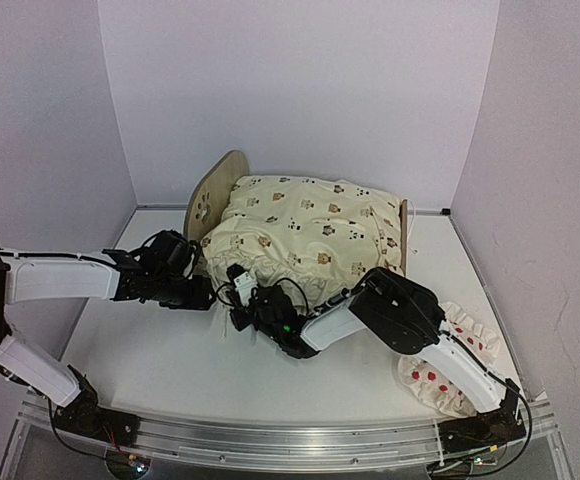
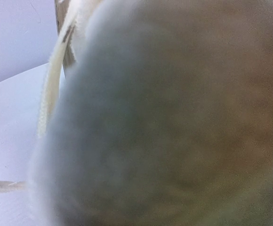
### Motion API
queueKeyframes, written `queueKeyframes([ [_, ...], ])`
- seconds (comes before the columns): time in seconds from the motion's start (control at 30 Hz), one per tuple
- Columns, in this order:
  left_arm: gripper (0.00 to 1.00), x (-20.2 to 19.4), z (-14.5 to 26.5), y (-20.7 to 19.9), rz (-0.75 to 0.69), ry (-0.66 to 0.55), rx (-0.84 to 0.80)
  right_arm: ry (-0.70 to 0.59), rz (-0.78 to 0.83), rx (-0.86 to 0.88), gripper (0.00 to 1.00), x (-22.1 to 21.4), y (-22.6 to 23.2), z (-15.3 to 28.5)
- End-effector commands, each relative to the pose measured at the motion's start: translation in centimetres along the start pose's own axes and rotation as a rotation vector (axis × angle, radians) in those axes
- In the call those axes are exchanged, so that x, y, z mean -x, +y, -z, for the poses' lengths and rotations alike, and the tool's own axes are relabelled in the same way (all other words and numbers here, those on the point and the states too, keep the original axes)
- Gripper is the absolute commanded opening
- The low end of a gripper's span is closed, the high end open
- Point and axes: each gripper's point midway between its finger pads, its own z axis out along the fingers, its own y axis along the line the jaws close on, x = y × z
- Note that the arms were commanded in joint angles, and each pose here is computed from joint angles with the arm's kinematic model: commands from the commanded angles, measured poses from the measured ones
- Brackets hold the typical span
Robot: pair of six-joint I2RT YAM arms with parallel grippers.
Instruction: Set up the pet bed
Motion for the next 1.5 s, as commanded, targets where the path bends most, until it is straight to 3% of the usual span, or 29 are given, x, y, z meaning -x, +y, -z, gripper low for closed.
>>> queueKeyframes([
  [0.0,0.53,-2.0,-0.4,-1.4,-0.037,0.047,-0.067,-0.097,-0.087,-0.011,0.00,5.7,-0.4,0.8],
  [0.23,0.52,-4.2,-2.3,-2.6,-0.072,0.094,-0.071,-0.096,-0.123,-0.009,0.00,6.0,-0.5,1.2],
  [0.63,0.40,-5.8,-5.2,-2.7,-0.118,0.142,0.019,-0.085,-0.137,-0.012,0.00,5.5,-0.4,1.6],
  [0.8,0.25,-6.4,-6.0,-3.1,-0.128,0.154,0.014,-0.082,-0.140,-0.013,0.00,5.3,-0.3,1.7],
  [0.97,0.01,-7.3,-6.8,-2.6,-0.138,0.169,0.030,-0.079,-0.154,-0.018,0.00,5.4,-0.5,2.3],
  [1.2,0.00,-8.4,-5.6,-0.8,-0.109,0.177,0.075,-0.068,-0.155,-0.011,0.00,5.7,-1.0,4.9],
  [1.47,0.00,-9.8,-4.1,1.9,-0.034,0.168,0.151,-0.102,-0.088,-0.003,0.00,9.1,-1.6,7.8],
])
